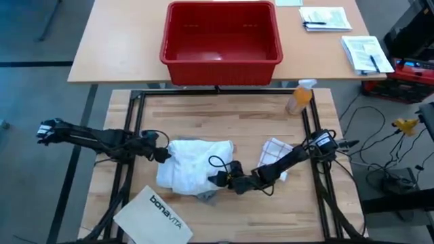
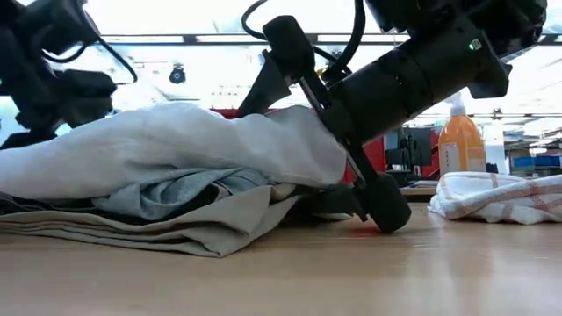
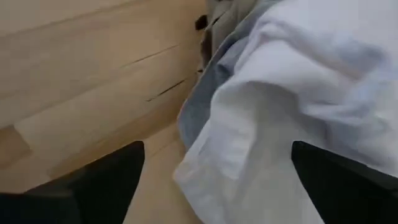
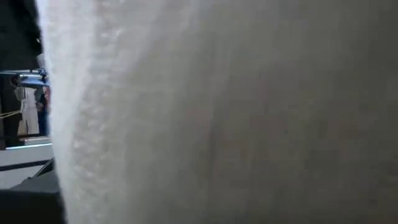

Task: Fold laundry
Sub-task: Put the stack of clothes into the red bin

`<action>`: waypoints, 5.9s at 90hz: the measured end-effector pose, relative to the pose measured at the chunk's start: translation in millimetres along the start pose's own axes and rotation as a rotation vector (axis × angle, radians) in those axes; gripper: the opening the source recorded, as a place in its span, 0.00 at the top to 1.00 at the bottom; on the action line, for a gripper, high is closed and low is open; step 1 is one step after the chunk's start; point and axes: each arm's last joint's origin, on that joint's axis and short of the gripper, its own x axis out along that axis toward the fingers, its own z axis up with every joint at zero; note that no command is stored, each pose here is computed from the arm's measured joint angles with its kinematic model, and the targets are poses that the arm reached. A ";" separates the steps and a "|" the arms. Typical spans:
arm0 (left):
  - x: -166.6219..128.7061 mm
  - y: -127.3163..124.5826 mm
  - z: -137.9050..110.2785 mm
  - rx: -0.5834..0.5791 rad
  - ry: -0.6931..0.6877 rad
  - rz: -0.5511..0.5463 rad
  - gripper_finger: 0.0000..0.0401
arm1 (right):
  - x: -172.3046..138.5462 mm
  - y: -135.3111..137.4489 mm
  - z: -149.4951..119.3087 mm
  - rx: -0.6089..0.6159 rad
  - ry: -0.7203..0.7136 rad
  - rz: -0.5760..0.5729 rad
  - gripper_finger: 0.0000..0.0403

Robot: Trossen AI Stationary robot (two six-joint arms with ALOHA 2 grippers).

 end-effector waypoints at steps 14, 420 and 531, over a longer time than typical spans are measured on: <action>17.9 1.8 -5.3 -0.035 0.038 -0.008 0.01 | 0.0 0.1 -0.3 0.001 0.008 0.000 0.01; -61.0 -132.6 337.3 0.460 -0.733 -0.371 0.91 | -151.6 182.3 382.3 -0.749 -0.289 0.197 0.86; -0.9 -63.9 465.0 0.263 -0.762 -0.186 0.91 | -95.8 135.7 540.2 -0.590 -0.284 0.053 0.86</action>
